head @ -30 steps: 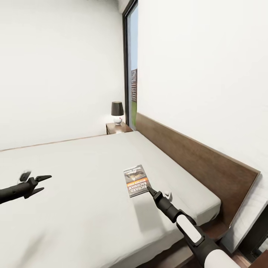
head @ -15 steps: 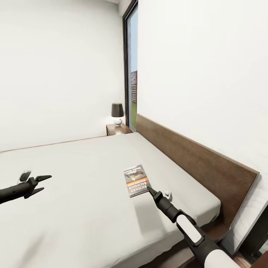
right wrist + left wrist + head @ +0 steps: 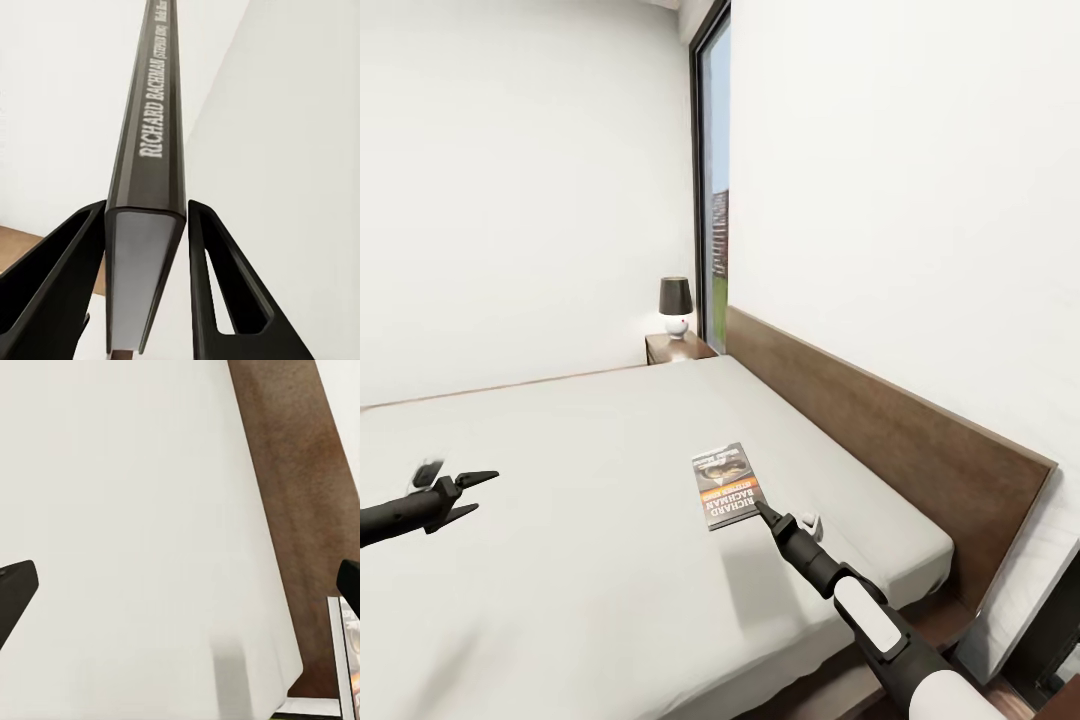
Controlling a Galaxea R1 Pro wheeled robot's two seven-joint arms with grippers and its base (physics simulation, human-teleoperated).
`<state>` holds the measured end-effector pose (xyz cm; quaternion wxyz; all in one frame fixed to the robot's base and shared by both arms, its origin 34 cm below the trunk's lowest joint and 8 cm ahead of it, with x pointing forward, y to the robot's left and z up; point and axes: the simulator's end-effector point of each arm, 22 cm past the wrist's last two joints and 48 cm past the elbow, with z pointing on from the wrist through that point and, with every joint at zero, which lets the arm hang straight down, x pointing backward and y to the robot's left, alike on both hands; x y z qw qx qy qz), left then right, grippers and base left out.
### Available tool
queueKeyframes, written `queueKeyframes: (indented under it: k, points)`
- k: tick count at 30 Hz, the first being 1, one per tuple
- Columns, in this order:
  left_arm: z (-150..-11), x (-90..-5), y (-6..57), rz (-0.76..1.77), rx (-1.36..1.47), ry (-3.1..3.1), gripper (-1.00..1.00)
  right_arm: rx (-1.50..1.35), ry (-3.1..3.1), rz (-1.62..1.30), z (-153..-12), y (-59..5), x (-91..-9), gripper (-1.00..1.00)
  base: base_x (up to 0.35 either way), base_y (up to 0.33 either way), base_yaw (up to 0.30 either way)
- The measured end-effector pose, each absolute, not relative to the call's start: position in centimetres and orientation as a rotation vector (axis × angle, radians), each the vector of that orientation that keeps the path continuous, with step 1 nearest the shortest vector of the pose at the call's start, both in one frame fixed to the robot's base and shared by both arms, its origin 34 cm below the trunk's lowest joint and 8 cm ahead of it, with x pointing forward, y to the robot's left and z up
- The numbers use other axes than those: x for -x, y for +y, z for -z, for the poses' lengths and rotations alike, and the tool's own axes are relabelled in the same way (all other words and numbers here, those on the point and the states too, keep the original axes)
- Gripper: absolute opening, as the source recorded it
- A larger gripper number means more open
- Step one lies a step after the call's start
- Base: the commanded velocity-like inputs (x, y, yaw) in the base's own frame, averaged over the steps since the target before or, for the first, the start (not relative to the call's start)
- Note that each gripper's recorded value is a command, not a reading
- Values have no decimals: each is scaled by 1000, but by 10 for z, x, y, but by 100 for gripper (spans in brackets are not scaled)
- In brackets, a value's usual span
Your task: In the bedroom, move the book from the bed onto either nightstand, and place the two sandals side by side next to the bed.
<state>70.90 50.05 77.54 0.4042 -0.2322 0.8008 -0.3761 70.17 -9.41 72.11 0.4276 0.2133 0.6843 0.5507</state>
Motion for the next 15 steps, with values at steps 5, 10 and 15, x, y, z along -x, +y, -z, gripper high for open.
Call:
queueKeyframes:
  k: [5,10,15]
  points:
    - [-775,-709,501,949,586,2022,100,-533,1709,-1376,-721,-94,-702,-100,0,0,104]
    - [-775,-709,501,949,587,2022,100,-532,1710,-1375,-721,-94,-702,-100,0,0,217]
    - [-775,-709,501,949,586,2022,100,-531,1711,-1375,-721,-93,-701,-100,0,0,249]
